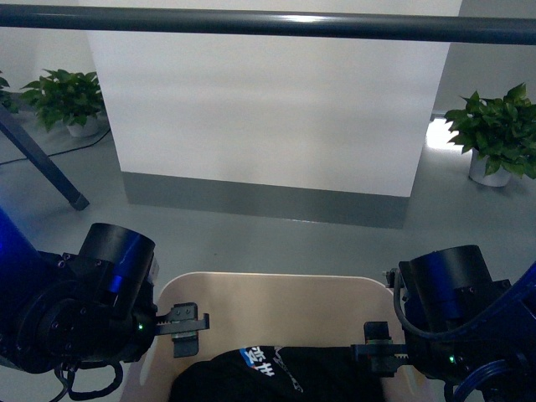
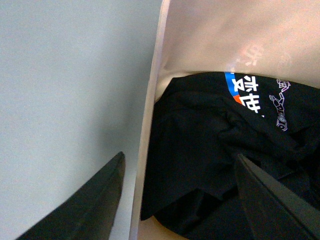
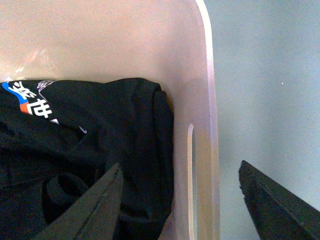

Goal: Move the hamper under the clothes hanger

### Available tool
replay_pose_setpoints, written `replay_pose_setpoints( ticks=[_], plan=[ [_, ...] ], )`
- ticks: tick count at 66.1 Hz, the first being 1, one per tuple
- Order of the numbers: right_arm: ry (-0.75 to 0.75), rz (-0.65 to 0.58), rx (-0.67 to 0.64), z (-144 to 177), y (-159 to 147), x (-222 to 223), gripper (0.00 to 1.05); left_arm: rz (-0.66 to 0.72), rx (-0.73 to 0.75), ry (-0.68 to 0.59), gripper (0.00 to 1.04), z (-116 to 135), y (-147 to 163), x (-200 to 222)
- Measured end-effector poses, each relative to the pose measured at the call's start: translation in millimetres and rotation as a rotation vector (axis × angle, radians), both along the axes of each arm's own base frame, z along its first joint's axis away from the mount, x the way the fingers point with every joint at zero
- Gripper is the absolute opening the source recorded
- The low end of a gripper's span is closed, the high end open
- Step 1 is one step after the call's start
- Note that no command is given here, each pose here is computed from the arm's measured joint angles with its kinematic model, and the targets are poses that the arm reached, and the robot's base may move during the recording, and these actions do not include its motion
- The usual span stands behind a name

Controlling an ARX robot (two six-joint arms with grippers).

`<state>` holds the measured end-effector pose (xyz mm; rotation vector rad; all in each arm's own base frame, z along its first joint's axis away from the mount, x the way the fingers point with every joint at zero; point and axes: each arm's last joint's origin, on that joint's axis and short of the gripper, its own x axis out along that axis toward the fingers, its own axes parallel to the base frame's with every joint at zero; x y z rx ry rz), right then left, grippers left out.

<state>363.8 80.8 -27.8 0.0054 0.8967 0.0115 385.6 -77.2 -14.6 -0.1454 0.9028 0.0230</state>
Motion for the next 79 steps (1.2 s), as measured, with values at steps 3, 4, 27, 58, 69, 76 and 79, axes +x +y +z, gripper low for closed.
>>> replay_pose_setpoints(
  ticks=[3, 4, 27, 58, 69, 76, 79],
  plan=[
    [-0.005, 0.000, 0.001, 1, 0, -2, 0.81, 0.001, -0.002, -0.011, 0.91, 4, 0, 0],
    [-0.007, 0.000, 0.001, 2, 0, -2, 0.83, 0.002, -0.003, -0.018, 0.95, 6, 0, 1],
    [-0.178, -0.011, 0.013, 60, -1, -2, 0.97, 0.024, 0.016, -0.211, 0.98, 68, 1, 2],
    [-0.636, -0.094, 0.047, 211, -1, -46, 0.97, -0.026, 0.013, -0.665, 0.98, 221, -25, -51],
    [-0.783, -0.136, 0.068, 252, 0, -68, 0.97, -0.017, 0.001, -0.791, 0.98, 256, -29, -75],
    [-0.877, -0.160, 0.080, 274, 4, -86, 0.97, -0.019, 0.017, -0.869, 0.98, 276, -35, -94],
    [-0.904, -0.166, 0.080, 281, 6, -92, 0.97, -0.007, 0.052, -0.895, 0.94, 283, -36, -104]
  ],
)
